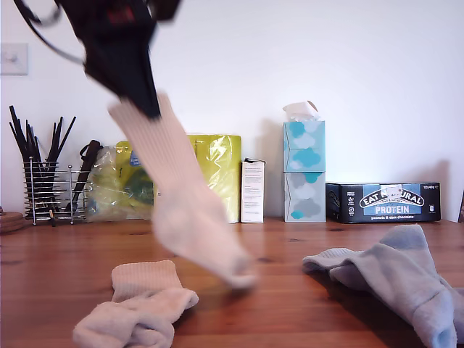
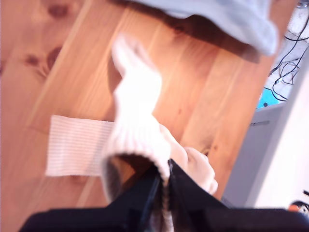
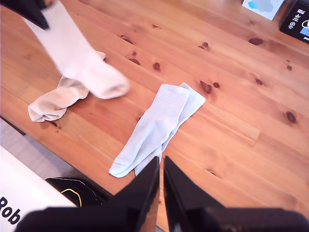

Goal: Pair up the socks based on colour and pattern, by placing each sock on top of its pair

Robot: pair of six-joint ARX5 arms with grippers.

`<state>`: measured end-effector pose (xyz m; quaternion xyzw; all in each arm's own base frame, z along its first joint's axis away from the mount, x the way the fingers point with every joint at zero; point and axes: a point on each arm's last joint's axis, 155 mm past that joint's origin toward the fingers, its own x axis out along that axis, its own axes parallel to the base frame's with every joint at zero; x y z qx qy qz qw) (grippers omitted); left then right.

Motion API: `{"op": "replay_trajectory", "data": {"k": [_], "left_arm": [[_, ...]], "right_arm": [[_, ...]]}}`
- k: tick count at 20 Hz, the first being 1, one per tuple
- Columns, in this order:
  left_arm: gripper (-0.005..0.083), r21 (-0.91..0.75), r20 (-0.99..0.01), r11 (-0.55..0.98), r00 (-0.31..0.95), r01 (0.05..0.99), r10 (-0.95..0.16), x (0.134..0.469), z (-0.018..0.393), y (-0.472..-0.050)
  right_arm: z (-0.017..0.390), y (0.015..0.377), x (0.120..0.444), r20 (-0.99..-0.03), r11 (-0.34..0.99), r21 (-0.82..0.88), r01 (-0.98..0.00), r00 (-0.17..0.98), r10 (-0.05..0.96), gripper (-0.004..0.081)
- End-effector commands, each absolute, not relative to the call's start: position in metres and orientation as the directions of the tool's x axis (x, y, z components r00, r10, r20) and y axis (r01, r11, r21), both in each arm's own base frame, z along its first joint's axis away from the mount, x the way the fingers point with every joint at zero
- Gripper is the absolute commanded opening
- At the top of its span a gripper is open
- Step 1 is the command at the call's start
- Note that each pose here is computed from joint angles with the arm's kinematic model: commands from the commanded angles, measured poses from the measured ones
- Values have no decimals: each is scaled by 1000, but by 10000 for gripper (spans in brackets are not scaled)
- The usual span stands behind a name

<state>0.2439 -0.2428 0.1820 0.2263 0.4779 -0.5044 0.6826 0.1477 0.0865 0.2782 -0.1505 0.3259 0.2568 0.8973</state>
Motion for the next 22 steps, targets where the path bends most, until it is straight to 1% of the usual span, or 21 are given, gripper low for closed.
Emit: {"op": "replay_trajectory", "data": {"k": [1, 3, 5, 8, 9, 12, 17, 18, 21, 22], "left_arm": [[-20, -171, -860, 294, 4, 940, -511, 221, 199, -248], [-20, -207, -842, 216, -61, 954, -536, 194, 211, -248], [-20, -260, -835, 172, -132, 950, -534, 170, 216, -245], [-21, -289, -807, 110, -180, 951, -562, 154, 223, -255], [-21, -300, -805, 111, -188, 947, -563, 151, 223, -257], [-21, -358, -802, 191, -197, 914, -563, 149, 223, -258], [-21, -327, -805, 125, -206, 937, -556, 148, 220, -259], [-21, -318, -812, 110, -211, 942, -544, 144, 218, -260], [-21, -194, -903, 113, -132, 974, -409, 143, 195, -244], [-21, -175, -918, 119, -118, 977, -378, 142, 188, -237]], "right_arm": [[280, 87, 148, -656, 819, -109, -563, 660, 366, -13], [280, 87, 148, -656, 819, -109, -563, 660, 366, -13], [281, 87, 148, -655, 819, -109, -563, 661, 367, -13], [281, 87, 148, -655, 819, -109, -563, 660, 367, -13], [280, 87, 147, -656, 819, -109, -563, 659, 366, -13], [280, 86, 147, -659, 819, -109, -564, 658, 365, -13], [280, 86, 147, -659, 819, -109, -564, 658, 365, -13], [279, 86, 147, -660, 818, -110, -564, 657, 364, -13], [279, 86, 147, -662, 816, -113, -566, 656, 363, -13], [279, 86, 147, -662, 810, -123, -573, 656, 363, -13]]}}
